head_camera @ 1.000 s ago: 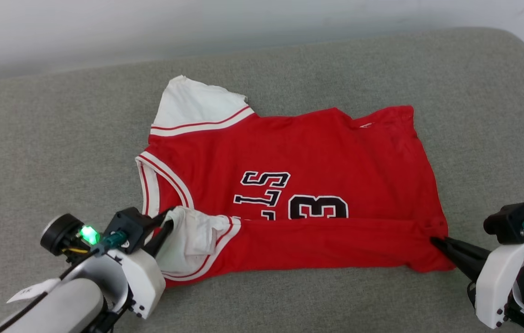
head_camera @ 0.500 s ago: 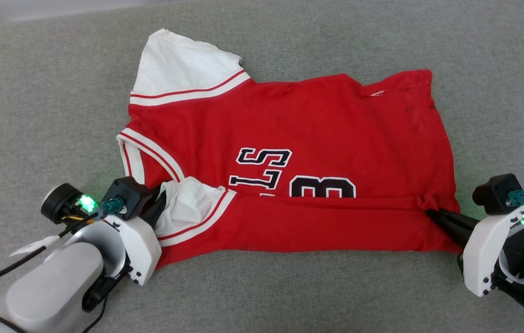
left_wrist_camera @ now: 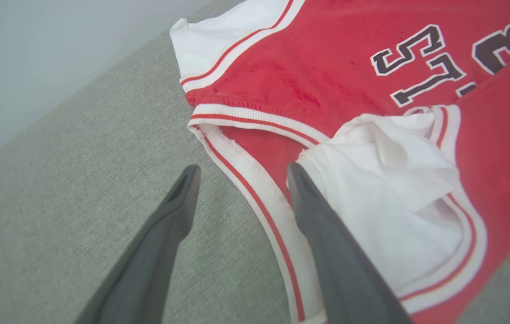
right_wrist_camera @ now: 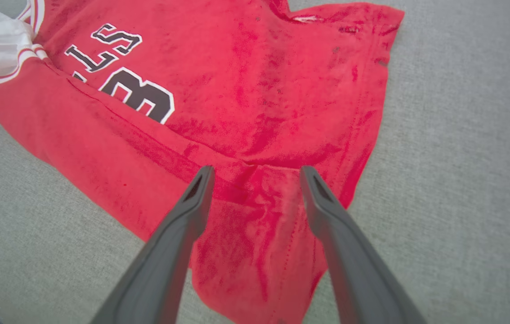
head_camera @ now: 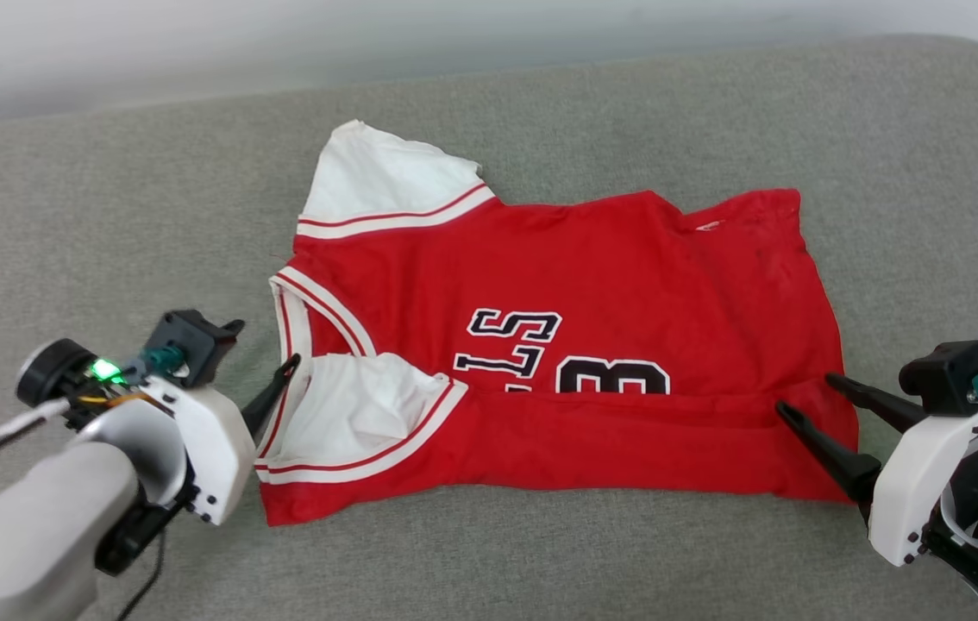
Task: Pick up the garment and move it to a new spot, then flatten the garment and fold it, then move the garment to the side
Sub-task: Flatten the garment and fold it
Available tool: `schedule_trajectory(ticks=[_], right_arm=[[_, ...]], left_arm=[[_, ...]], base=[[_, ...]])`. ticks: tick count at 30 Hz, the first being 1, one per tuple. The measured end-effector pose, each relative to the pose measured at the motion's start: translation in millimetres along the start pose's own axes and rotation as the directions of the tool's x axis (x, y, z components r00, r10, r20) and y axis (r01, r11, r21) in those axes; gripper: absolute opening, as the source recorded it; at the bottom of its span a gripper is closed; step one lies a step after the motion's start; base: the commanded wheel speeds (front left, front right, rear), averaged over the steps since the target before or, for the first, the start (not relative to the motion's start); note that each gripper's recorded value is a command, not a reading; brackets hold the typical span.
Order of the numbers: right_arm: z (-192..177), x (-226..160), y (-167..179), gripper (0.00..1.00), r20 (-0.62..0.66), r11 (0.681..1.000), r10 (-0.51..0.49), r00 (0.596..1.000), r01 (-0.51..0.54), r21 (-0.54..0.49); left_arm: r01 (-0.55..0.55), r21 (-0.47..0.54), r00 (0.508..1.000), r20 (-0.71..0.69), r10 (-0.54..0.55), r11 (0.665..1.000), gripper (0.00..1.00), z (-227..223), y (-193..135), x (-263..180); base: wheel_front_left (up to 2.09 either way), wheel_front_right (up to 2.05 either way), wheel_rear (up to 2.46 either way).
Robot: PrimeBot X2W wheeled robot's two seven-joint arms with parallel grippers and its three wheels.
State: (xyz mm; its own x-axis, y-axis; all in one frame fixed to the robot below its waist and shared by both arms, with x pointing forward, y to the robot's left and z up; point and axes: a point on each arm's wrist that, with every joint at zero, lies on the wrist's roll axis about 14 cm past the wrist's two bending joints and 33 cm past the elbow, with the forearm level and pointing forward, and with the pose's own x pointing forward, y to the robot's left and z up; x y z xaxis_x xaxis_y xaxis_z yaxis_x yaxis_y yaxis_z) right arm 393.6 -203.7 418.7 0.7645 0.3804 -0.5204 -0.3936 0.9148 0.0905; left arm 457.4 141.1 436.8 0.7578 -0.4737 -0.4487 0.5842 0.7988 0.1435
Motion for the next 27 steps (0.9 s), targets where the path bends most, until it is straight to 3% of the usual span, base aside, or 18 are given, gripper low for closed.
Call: schedule_trajectory(ticks=[8,15,18,21,27], right_arm=[[18,1,10,1.00,0.051,0.999,0.016,0.999,-0.015,-0.029],[24,5,15,1.00,0.060,0.999,0.024,0.998,-0.022,-0.028],[22,6,16,1.00,0.054,0.999,0.024,0.998,-0.023,-0.024],[20,7,14,1.00,0.043,1.000,0.020,0.999,-0.019,-0.017],[14,11,10,1.00,0.019,1.000,0.012,1.000,-0.012,-0.008]], left_arm=[[0.026,-0.058,0.975,-0.218,-0.038,0.998,1.00,8,9,-29],[0.124,-0.162,0.858,-0.479,-0.187,0.979,1.00,-21,-18,-45],[0.138,-0.216,0.818,-0.525,-0.234,0.967,1.00,-30,-28,-43],[0.143,-0.208,0.768,-0.594,-0.241,0.968,1.00,-50,-32,-41],[0.127,-0.231,0.719,-0.648,-0.250,0.965,1.00,-77,-34,-26]], base=[[0.00,0.00,0.00],[0.00,0.00,0.00],[0.00,0.00,0.00],[0.00,0.00,0.00],[0.00,0.00,0.00]])
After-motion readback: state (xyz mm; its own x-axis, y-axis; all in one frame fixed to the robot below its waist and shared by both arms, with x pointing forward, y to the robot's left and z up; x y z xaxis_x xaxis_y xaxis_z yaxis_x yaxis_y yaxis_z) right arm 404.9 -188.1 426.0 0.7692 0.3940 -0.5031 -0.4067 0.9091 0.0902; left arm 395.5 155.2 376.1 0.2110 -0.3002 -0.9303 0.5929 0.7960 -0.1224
